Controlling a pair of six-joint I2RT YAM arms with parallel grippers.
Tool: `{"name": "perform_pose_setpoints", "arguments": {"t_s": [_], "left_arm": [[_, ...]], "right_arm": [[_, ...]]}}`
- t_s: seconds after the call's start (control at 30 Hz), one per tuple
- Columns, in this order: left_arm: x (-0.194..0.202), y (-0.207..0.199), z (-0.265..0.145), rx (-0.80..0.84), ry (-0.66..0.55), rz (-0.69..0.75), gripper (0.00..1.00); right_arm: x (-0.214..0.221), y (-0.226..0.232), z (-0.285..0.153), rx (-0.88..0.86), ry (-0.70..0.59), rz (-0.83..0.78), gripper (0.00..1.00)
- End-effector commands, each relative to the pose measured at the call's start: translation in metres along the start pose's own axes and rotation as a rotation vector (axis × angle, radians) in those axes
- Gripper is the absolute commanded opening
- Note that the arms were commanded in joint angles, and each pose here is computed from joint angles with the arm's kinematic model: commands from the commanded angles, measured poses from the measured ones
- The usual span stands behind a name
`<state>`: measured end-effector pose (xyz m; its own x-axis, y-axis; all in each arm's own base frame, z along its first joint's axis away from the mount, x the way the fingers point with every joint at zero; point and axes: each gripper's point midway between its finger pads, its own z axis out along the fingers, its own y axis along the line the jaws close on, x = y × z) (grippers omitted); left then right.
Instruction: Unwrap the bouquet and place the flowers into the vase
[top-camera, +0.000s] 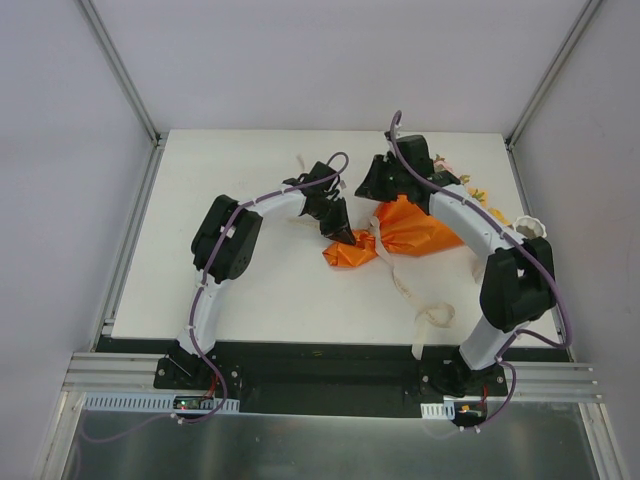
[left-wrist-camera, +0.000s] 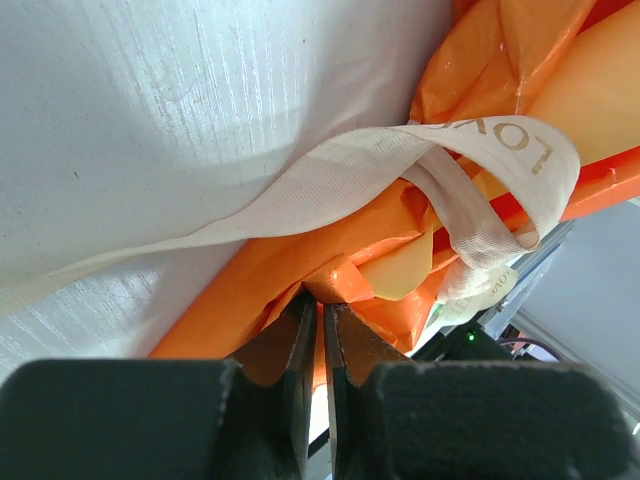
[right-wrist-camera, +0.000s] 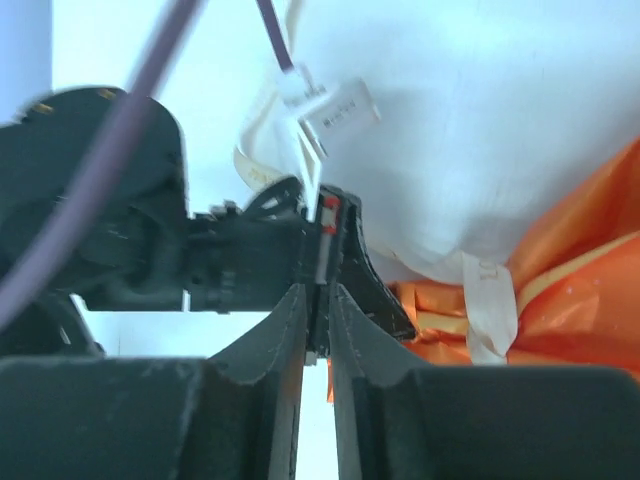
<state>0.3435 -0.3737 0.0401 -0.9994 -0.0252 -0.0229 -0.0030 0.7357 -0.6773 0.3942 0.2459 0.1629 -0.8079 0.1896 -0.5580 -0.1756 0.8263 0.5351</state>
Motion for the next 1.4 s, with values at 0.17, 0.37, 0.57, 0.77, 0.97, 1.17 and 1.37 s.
{"name": "perform_pose_setpoints", "arguments": {"t_s": [0.17,0.37,0.57,0.77,0.97,1.17,1.37], "left_arm": [[0.007,0.013,0.004,-0.064,0.007,0.02,0.08],[0.007,0.012,0.006,-0.061,0.012,0.016,0.08],[0.008,0.014,0.006,-0.065,0.013,0.023,0.1],[0.008,0.015,0.009,-0.063,0.021,0.018,0.1],[0.007,0.016,0.008,-0.063,0.019,0.021,0.1],[0.008,0.016,0.009,-0.063,0.021,0.021,0.1],[0.008,0.016,0.009,-0.061,0.024,0.021,0.1]], "right_arm": [[0.024,-0.032,-0.018,0.172,0.079,-0.205,0.24],[0.048,-0.033,-0.006,0.282,0.142,-0.321,0.32],[0.054,-0.053,0.004,0.454,0.2,-0.521,0.32],[0.05,-0.065,0.009,0.554,0.225,-0.627,0.27],[0.049,-0.071,0.016,0.588,0.258,-0.69,0.3],[0.059,-0.067,0.021,0.553,0.274,-0.7,0.23],[0.064,-0.074,0.023,0.568,0.289,-0.712,0.19]]}}
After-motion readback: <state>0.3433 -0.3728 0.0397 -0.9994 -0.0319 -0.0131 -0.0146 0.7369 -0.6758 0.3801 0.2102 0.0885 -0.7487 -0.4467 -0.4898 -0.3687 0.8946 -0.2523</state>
